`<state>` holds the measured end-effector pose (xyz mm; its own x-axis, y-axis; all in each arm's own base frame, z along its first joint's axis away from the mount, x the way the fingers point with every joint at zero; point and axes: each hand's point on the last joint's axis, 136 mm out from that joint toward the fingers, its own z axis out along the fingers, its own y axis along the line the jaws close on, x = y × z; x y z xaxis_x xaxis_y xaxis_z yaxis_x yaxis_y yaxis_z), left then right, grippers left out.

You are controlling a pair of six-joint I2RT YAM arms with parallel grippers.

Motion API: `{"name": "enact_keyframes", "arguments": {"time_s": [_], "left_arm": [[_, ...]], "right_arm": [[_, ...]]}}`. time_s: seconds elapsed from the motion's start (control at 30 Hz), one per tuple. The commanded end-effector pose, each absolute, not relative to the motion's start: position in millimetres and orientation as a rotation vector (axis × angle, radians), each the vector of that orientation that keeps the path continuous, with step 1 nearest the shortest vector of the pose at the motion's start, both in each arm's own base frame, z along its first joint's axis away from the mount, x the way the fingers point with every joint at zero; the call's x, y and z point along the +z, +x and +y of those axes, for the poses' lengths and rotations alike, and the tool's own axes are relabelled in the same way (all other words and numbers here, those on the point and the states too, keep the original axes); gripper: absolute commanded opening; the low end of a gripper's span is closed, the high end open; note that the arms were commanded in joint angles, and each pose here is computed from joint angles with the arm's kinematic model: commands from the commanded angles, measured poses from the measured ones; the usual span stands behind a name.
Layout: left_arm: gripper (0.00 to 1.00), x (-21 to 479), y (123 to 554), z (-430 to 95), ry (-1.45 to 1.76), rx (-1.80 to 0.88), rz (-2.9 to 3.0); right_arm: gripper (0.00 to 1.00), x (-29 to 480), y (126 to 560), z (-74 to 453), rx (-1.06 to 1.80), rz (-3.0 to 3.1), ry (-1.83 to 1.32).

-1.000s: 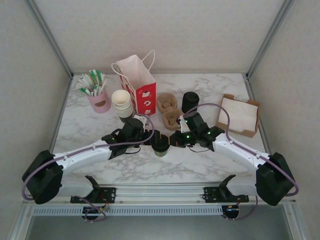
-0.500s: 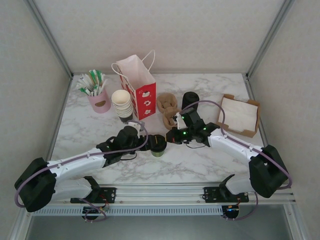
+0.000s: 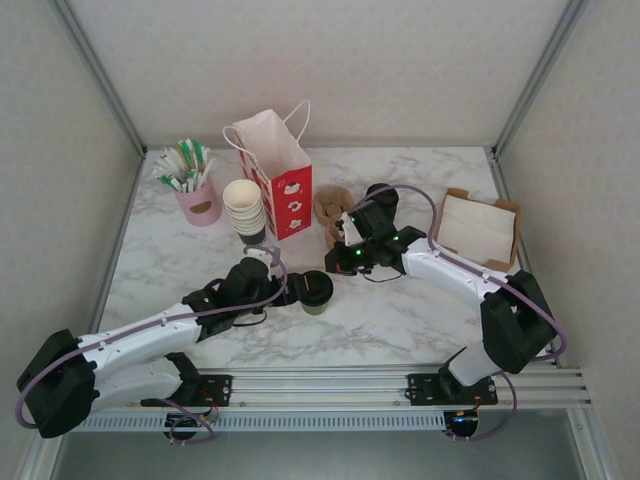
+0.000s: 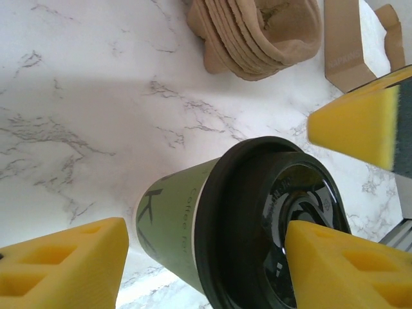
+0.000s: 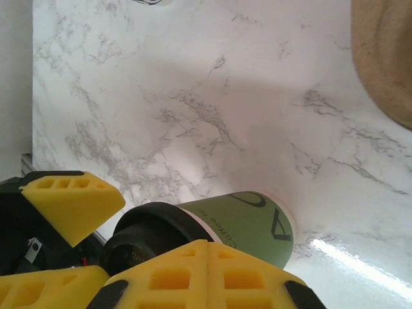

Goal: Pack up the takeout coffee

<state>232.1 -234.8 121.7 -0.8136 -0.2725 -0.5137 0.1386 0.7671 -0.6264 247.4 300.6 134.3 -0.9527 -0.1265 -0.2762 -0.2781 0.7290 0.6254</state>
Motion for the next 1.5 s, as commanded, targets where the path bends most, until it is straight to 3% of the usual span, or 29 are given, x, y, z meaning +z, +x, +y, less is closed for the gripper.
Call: {"name": "enact_keyframes", "arguments": {"time_s": [0.0, 0.6, 1.1, 1.47], "left_arm": [[0.66, 113, 228, -225, -0.134, -0.848, 2.381], [0.64, 134, 227, -243, -0.039, -0.900, 2.402], [0.60, 118, 224, -239, -0.047, -0.878, 2.435], [0.60, 111, 223, -238, -0.048, -0.869, 2.446]], "right_arm": [[0.00, 144, 250, 290, 0.940, 2.712, -0.341], [0.02, 141, 184, 278, 1.161, 2.744, -0.280], [0.01, 134, 182, 292, 1.159, 2.755, -0.314], [0.00, 89, 180, 279, 1.009, 2.895, -0.242]]}}
